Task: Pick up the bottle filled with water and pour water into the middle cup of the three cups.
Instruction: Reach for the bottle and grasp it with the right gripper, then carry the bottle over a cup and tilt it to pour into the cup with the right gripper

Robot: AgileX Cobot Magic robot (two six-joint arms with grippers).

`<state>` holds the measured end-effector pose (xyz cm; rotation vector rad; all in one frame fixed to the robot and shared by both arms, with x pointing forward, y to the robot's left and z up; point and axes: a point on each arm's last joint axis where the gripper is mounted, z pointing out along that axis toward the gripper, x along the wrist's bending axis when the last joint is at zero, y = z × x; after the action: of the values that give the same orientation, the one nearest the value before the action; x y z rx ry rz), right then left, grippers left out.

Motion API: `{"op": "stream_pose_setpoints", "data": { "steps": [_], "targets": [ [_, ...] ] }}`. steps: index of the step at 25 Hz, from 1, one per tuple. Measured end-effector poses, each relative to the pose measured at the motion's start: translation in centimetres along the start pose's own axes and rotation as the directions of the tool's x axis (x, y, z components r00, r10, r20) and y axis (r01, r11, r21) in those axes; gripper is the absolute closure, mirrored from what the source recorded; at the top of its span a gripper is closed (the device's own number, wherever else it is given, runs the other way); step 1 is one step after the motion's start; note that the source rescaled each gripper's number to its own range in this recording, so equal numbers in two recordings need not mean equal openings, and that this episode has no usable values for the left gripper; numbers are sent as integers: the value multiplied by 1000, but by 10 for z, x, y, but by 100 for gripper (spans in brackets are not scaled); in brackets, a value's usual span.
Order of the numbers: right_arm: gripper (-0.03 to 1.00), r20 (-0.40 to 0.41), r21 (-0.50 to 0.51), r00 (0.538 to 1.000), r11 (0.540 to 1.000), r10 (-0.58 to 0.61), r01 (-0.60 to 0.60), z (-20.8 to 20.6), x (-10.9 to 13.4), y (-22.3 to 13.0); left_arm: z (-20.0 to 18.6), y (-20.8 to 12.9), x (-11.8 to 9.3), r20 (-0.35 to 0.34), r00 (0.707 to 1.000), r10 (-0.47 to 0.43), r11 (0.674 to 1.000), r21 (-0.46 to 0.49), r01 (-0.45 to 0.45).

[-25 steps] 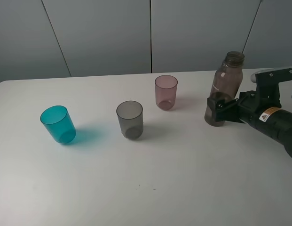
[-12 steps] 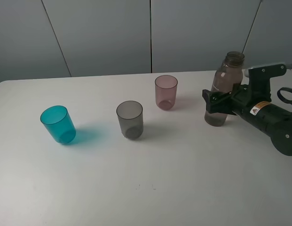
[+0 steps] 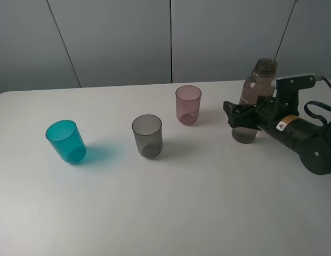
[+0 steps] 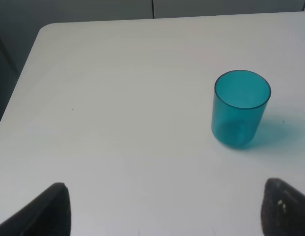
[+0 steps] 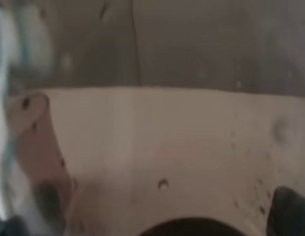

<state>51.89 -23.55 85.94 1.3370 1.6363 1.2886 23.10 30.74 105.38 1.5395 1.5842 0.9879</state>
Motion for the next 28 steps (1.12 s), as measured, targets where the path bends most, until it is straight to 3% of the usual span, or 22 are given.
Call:
{"op": "stream_pose_setpoints", "data": {
  "steps": [4,7,8,10,28],
  "targets": [
    [10,-1,-6,1000,1000,6,-6,0,0,1,0,0,0,0,1000,0,1000,0,0],
    [27,-1,-6,1000,1000,6,-6,0,0,1,0,0,0,0,1000,0,1000,0,0],
    [42,-1,-6,1000,1000,6,-6,0,0,1,0,0,0,0,1000,0,1000,0,0],
    [91,2,-6,1000,1000,7,-7,0,0,1,0,0,0,0,1000,0,1000,0,0],
    [93,-12,-4,1000,1000,10,-10,-1,1,2,0,0,0,0,1000,-2,1000,0,2]
  ]
}}
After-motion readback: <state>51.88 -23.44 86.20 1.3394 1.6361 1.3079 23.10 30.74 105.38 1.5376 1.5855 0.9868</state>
